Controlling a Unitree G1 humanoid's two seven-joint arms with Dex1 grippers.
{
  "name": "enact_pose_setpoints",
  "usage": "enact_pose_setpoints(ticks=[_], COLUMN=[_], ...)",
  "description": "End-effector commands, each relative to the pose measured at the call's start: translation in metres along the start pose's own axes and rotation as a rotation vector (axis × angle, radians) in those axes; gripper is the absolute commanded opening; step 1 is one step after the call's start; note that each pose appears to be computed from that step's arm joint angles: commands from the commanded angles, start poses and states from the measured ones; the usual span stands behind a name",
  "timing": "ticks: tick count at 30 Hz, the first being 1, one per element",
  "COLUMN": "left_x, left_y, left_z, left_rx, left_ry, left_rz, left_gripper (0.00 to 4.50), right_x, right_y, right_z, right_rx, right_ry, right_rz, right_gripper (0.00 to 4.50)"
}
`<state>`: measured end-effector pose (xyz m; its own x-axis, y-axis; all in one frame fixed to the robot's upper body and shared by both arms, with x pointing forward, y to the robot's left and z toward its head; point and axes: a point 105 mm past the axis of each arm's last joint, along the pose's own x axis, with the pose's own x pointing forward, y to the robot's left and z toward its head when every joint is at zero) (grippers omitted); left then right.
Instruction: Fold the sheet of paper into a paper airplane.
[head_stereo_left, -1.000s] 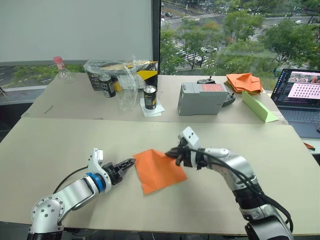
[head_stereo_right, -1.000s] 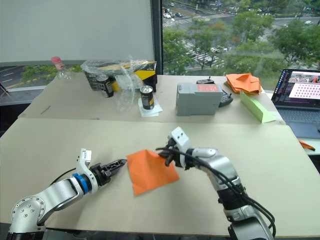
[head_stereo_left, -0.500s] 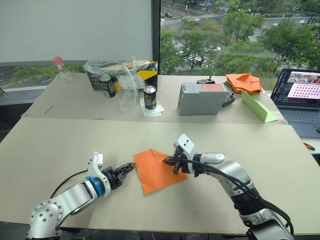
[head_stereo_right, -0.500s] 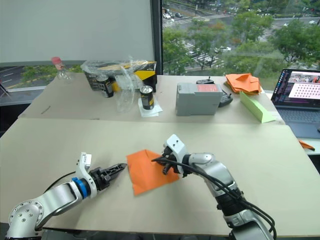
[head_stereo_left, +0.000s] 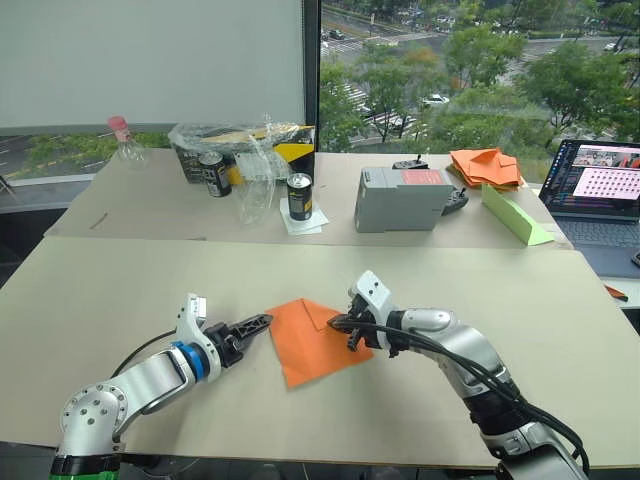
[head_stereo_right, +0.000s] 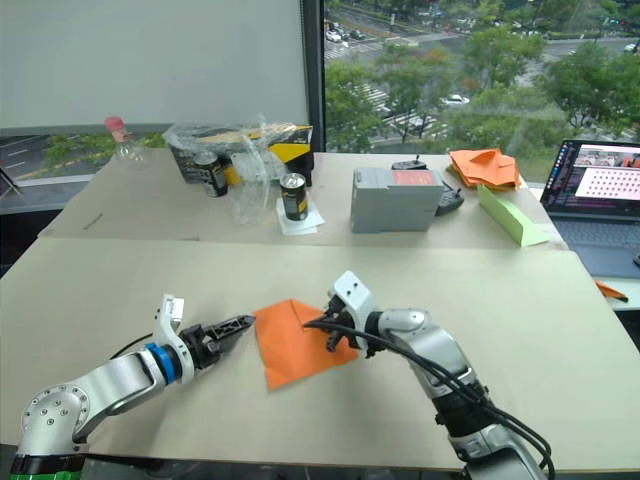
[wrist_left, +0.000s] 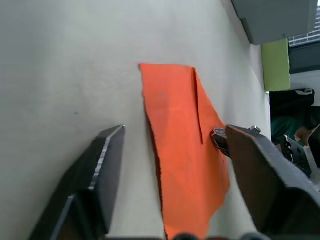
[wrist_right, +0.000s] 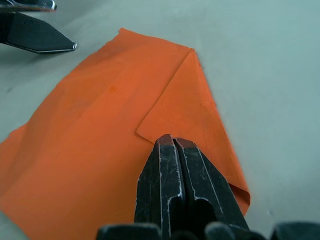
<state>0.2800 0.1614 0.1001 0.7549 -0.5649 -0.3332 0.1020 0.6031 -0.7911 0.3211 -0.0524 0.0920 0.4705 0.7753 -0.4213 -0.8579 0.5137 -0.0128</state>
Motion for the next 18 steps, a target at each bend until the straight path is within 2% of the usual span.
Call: enact_pose_setpoints(ticks=[1, 8, 18], left_x=[-0.003, 0.004, 0.026], left_y=[0.023, 0.019, 0.008], left_z=[0.003, 0.007, -0.002], left_rx=[0.022, 0.045, 0.016], left_ry=[0.003, 0.038, 0.117], left_rz=[0.107, 0.073, -0.025], left_gripper=[4.25, 4.25, 4.25], right_x=[-0.004, -0.002, -0.002], right_y=[0.002, 0.002, 0.003], right_z=[0.008, 0.008, 0.009], right_rx=[-0.017, -0.015, -0.021], right_ry=[-0.028, -0.028, -0.027], right_rz=[-0.001, -0.005, -0.006], right_gripper=[0.00, 0.00, 0.00])
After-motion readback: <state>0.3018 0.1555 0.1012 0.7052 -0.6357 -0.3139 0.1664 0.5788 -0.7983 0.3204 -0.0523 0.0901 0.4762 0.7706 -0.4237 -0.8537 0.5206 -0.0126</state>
